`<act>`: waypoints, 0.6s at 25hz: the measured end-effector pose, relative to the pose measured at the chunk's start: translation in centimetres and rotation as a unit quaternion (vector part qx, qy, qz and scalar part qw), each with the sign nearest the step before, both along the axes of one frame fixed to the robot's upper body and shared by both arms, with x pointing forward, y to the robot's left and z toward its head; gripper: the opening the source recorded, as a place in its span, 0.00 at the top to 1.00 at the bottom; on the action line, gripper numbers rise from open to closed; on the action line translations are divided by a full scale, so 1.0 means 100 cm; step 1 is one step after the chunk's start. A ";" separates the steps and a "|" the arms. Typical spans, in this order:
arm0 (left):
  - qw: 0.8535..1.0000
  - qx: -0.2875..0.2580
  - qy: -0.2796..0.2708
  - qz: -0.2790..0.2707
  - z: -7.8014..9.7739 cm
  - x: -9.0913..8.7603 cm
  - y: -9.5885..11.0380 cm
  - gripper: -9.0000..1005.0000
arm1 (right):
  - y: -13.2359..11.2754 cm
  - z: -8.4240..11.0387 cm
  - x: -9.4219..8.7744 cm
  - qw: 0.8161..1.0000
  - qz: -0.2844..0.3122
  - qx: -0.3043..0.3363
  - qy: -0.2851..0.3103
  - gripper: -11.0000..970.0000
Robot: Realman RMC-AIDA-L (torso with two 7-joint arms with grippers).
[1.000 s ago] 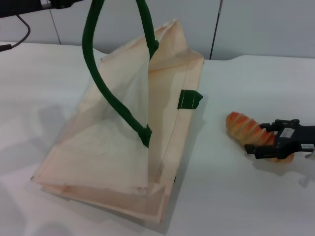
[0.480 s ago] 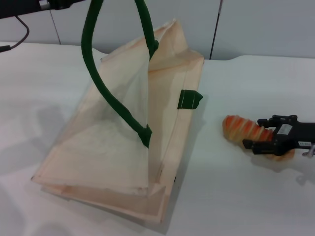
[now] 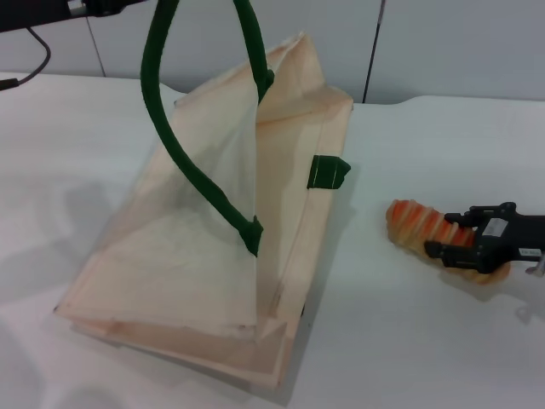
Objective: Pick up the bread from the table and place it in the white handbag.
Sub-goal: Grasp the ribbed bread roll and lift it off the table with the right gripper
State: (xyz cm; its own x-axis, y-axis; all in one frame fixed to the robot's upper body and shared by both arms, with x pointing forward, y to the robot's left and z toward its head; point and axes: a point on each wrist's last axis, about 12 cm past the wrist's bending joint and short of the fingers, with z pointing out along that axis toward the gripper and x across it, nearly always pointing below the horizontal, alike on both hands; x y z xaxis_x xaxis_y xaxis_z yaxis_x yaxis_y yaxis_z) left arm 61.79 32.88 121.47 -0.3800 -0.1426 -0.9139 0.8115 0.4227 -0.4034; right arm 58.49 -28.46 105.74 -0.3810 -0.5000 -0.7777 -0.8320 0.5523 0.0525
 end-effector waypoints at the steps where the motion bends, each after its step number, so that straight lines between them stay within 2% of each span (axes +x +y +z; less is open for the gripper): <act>1: 1.000 0.000 0.000 0.000 0.000 0.000 0.000 0.88 | 0.000 0.000 0.000 1.000 0.001 0.000 0.000 0.31; 2: 1.000 0.000 0.000 0.000 0.000 0.000 0.000 0.88 | 0.000 0.001 0.000 1.000 0.001 0.001 0.000 0.34; 15: 1.000 0.000 -0.001 -0.002 0.001 0.000 0.000 0.88 | 0.001 0.004 -0.001 0.999 0.027 0.002 -0.019 0.46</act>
State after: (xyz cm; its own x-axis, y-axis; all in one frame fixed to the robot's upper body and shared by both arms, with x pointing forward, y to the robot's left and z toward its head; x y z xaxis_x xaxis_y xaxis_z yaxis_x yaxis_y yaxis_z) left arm 61.74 32.92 121.53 -0.3781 -0.1411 -0.9149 0.8143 0.4194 -0.4012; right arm 58.41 -28.38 106.18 -0.3235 -0.5153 -0.7936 -0.8620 0.5063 0.0226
